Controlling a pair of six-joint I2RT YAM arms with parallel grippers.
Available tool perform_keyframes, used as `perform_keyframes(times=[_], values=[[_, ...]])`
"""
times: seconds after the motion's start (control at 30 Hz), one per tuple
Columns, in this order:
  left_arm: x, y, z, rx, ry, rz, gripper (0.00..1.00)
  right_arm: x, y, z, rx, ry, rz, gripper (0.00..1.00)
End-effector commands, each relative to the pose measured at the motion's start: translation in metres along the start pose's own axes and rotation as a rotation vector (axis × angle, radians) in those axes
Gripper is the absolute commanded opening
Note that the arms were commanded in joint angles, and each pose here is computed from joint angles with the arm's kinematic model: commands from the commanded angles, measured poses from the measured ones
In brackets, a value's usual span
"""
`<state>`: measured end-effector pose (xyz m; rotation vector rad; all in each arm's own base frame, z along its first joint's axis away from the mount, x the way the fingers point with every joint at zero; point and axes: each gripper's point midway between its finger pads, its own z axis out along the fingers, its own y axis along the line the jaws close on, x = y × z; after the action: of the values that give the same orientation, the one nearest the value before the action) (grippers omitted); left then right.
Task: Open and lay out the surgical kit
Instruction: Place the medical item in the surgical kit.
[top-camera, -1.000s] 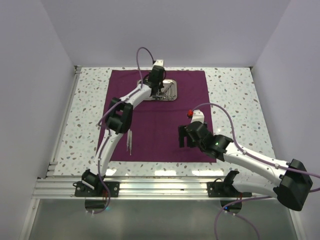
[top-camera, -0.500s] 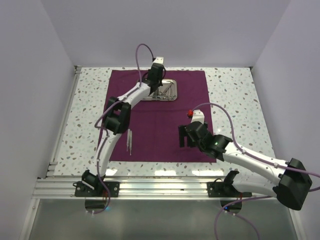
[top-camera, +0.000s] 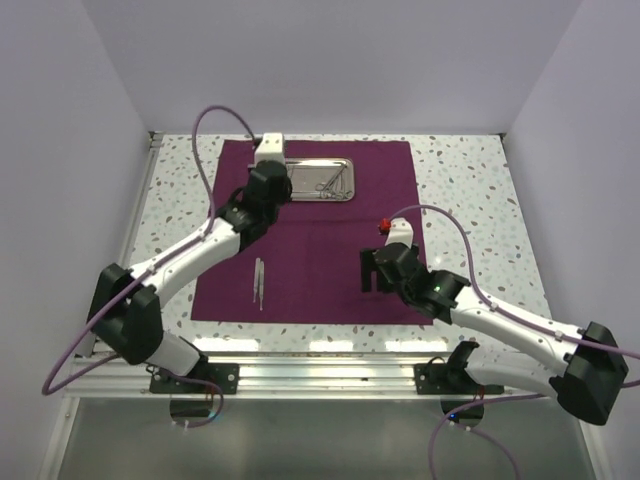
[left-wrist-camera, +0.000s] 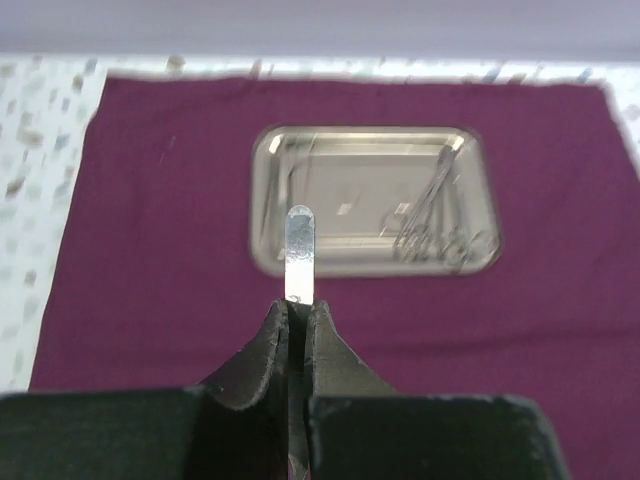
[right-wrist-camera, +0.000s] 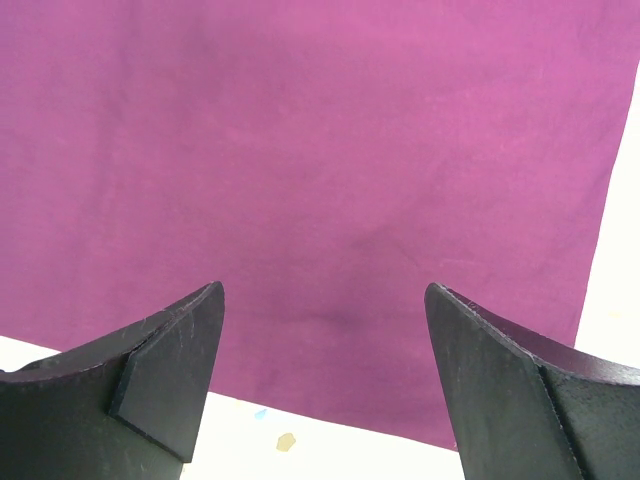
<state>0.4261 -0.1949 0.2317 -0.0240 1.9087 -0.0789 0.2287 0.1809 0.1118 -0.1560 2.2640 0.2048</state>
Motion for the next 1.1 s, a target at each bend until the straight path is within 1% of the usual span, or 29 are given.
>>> perform_keyframes(times=[0.0,0.03,0.07,0.13,0.17,0.3,0.37,0.43,0.47,0.5,0.57,0.6,0.63,0.67,0.7,0.73,0.77,0.8,0.9,0.93,1.0,1.03,1.07], values=[[0.098,0.044,-0.015,-0.145,0.171,0.006,0.00,-0.021,0.004,-0.009,-0.027,-0.080,0.045,0.85],[0.103,0.051,-0.024,-0.161,0.179,-0.001,0.00,-0.021,0.006,-0.009,-0.035,-0.079,0.046,0.85],[0.128,0.060,-0.032,-0.188,0.232,0.000,0.00,-0.019,0.006,-0.007,-0.034,-0.070,0.042,0.85],[0.142,0.064,-0.041,-0.190,0.255,-0.018,0.00,-0.019,0.008,-0.008,-0.037,-0.060,0.041,0.85],[0.159,0.064,-0.048,-0.189,0.283,-0.025,0.00,-0.019,0.008,-0.007,-0.039,-0.058,0.038,0.84],[0.191,0.077,-0.063,-0.267,0.320,-0.026,0.00,-0.020,0.006,-0.009,-0.034,-0.060,0.043,0.84],[0.210,0.085,-0.071,-0.298,0.364,-0.029,0.00,-0.023,0.004,-0.012,-0.023,-0.072,0.047,0.84],[0.225,0.086,-0.079,-0.279,0.402,-0.039,0.00,-0.025,0.000,-0.014,-0.004,-0.080,0.044,0.85],[0.228,0.083,-0.083,-0.268,0.403,-0.051,0.00,-0.027,-0.002,-0.015,0.005,-0.083,0.042,0.85],[0.228,0.083,-0.085,-0.265,0.399,-0.055,0.05,-0.029,-0.005,-0.016,0.020,-0.087,0.038,0.85],[0.227,0.084,-0.092,-0.252,0.381,-0.076,0.28,-0.030,-0.006,-0.016,0.033,-0.085,0.034,0.85],[0.222,0.084,-0.094,-0.240,0.366,-0.090,0.54,-0.033,-0.005,-0.017,0.035,-0.088,0.034,0.86],[0.221,0.084,-0.095,-0.234,0.358,-0.093,0.68,-0.034,-0.005,-0.017,0.038,-0.088,0.034,0.89],[0.222,0.085,-0.096,-0.229,0.356,-0.089,0.79,-0.035,-0.005,-0.016,0.044,-0.089,0.036,0.93],[0.219,0.084,-0.097,-0.220,0.350,-0.094,0.99,-0.041,-0.004,-0.016,0.047,-0.098,0.042,0.98],[0.217,0.083,-0.097,-0.217,0.345,-0.101,0.99,-0.045,-0.004,-0.016,0.059,-0.107,0.047,0.98],[0.215,0.081,-0.097,-0.205,0.341,-0.101,1.00,-0.044,-0.005,-0.009,0.077,-0.087,0.038,0.98],[0.210,0.079,-0.097,-0.195,0.331,-0.108,0.99,-0.055,-0.002,-0.010,0.073,-0.087,0.044,0.99],[0.187,0.065,-0.093,-0.143,0.285,-0.121,0.99,-0.069,0.007,-0.005,0.059,-0.043,0.055,0.99],[0.168,0.054,-0.088,-0.105,0.239,-0.123,0.99,-0.073,0.009,-0.006,0.057,-0.047,0.057,0.98],[0.155,0.042,-0.079,-0.064,0.200,-0.119,0.99,-0.086,0.014,-0.009,0.037,-0.078,0.074,0.99],[0.134,0.029,-0.071,-0.029,0.149,-0.118,0.99,-0.092,0.016,-0.010,0.032,-0.091,0.082,0.98],[0.126,0.023,-0.066,-0.023,0.131,-0.113,0.99,-0.103,0.019,-0.011,0.017,-0.106,0.095,0.98]])
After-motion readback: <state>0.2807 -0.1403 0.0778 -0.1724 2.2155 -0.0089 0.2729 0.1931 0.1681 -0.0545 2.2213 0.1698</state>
